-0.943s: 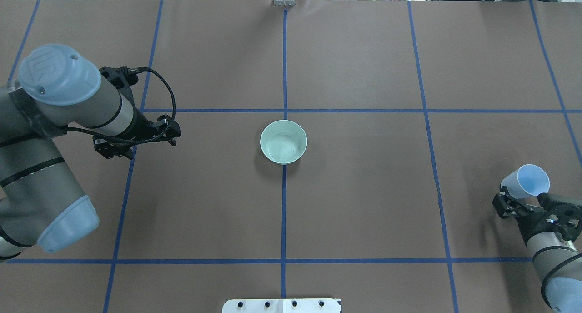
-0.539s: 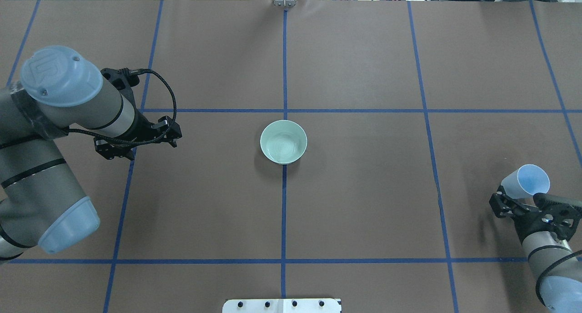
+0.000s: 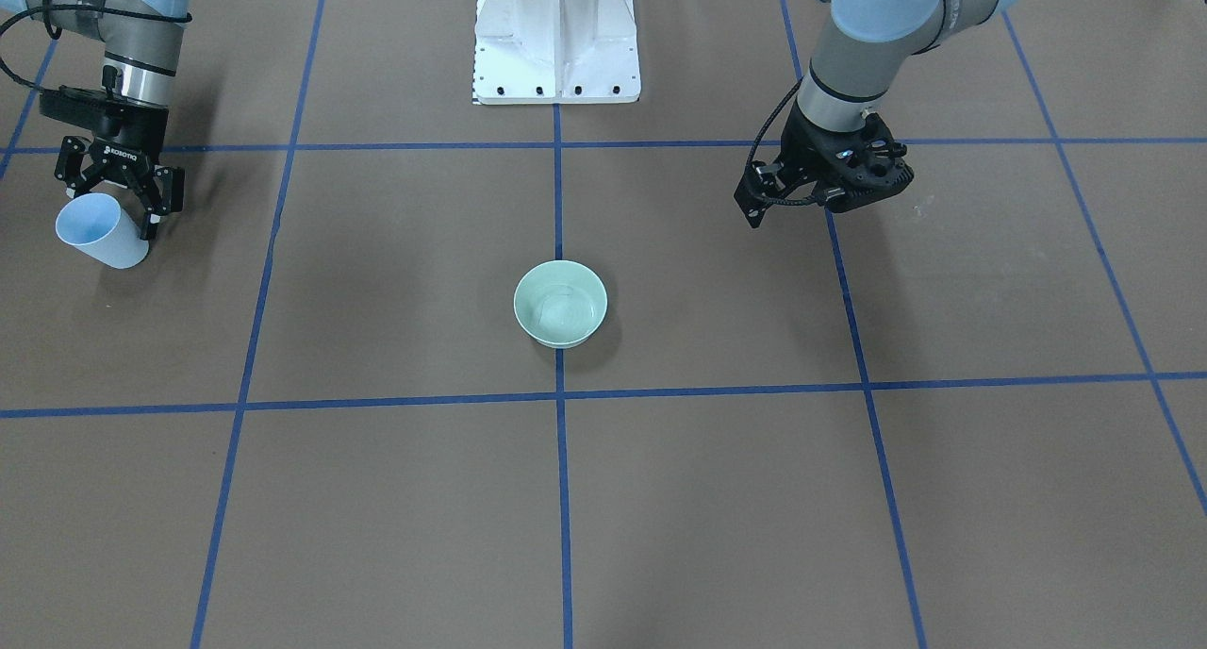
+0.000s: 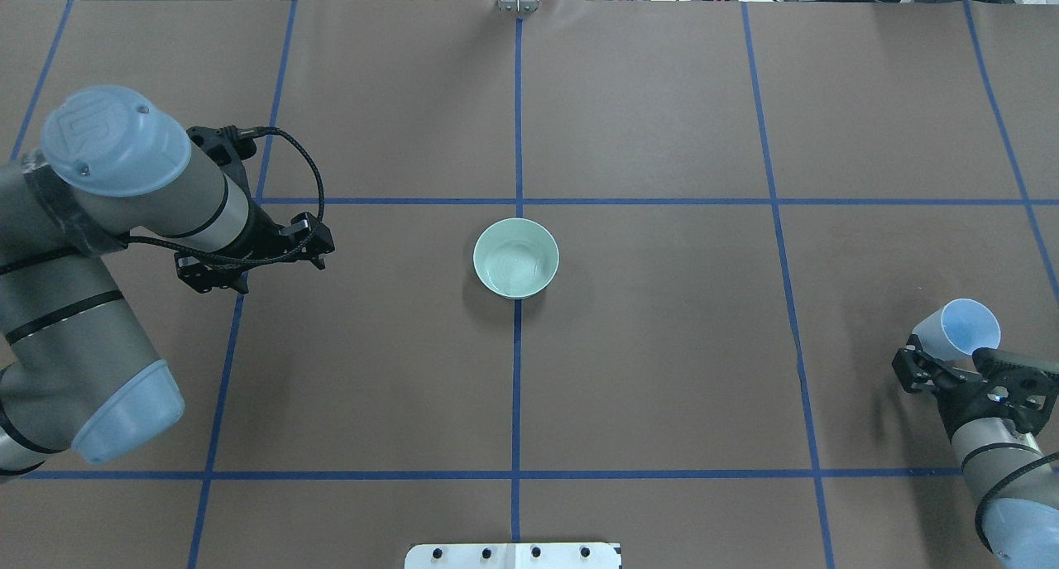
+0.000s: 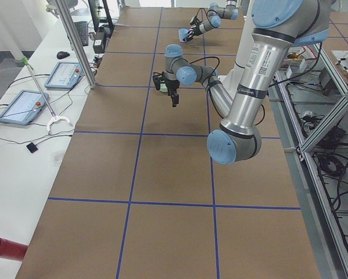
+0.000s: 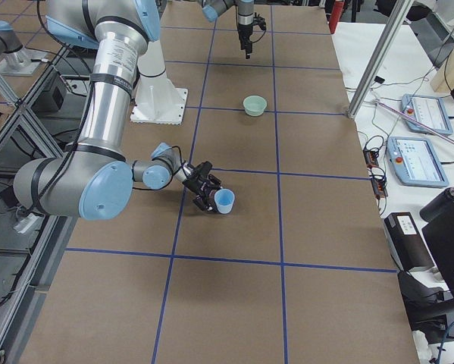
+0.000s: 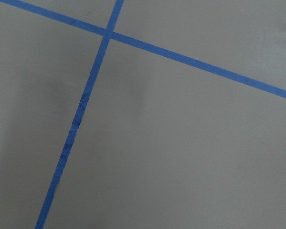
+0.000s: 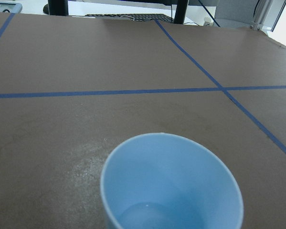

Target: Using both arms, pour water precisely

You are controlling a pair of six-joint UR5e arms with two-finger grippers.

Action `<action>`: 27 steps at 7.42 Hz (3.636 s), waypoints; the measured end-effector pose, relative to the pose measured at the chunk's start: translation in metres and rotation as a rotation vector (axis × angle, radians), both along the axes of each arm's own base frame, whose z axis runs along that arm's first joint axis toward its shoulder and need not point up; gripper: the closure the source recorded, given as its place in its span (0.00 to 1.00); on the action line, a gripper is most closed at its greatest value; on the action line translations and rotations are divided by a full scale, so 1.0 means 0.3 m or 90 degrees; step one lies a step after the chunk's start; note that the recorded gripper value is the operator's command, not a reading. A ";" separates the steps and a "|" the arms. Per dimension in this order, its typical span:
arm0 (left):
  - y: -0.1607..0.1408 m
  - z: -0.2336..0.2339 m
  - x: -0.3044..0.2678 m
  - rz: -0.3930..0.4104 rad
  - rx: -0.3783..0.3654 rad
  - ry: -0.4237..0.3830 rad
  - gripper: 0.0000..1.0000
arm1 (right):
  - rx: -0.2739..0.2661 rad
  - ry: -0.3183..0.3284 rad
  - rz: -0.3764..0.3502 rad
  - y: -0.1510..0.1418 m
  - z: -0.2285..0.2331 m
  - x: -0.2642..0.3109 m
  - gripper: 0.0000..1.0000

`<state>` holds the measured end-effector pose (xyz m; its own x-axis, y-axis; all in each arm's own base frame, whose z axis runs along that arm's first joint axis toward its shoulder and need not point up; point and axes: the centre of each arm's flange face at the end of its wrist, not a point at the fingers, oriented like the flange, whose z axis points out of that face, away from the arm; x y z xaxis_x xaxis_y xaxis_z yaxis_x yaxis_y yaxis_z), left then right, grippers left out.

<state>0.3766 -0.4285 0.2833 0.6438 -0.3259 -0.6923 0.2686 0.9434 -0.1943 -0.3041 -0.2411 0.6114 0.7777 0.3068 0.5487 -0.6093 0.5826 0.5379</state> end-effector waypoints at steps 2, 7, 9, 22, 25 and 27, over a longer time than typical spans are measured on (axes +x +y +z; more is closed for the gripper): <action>0.004 -0.001 0.006 0.002 0.000 0.000 0.00 | 0.002 0.002 0.007 -0.010 0.005 0.007 0.00; 0.012 0.001 0.016 0.005 -0.001 -0.001 0.00 | 0.002 0.011 0.016 -0.026 0.031 0.018 0.00; 0.012 0.001 0.016 0.005 -0.001 -0.001 0.00 | 0.002 0.012 0.017 -0.030 0.031 0.019 0.02; 0.038 -0.024 0.054 0.007 -0.010 0.006 0.00 | 0.000 0.021 0.034 -0.106 0.010 0.032 1.00; 0.040 -0.032 0.059 0.004 -0.013 0.008 0.00 | 0.016 0.013 0.027 -0.178 -0.071 0.018 1.00; 0.041 -0.041 0.058 0.003 -0.012 0.011 0.00 | 0.040 -0.015 -0.012 -0.248 -0.173 0.046 1.00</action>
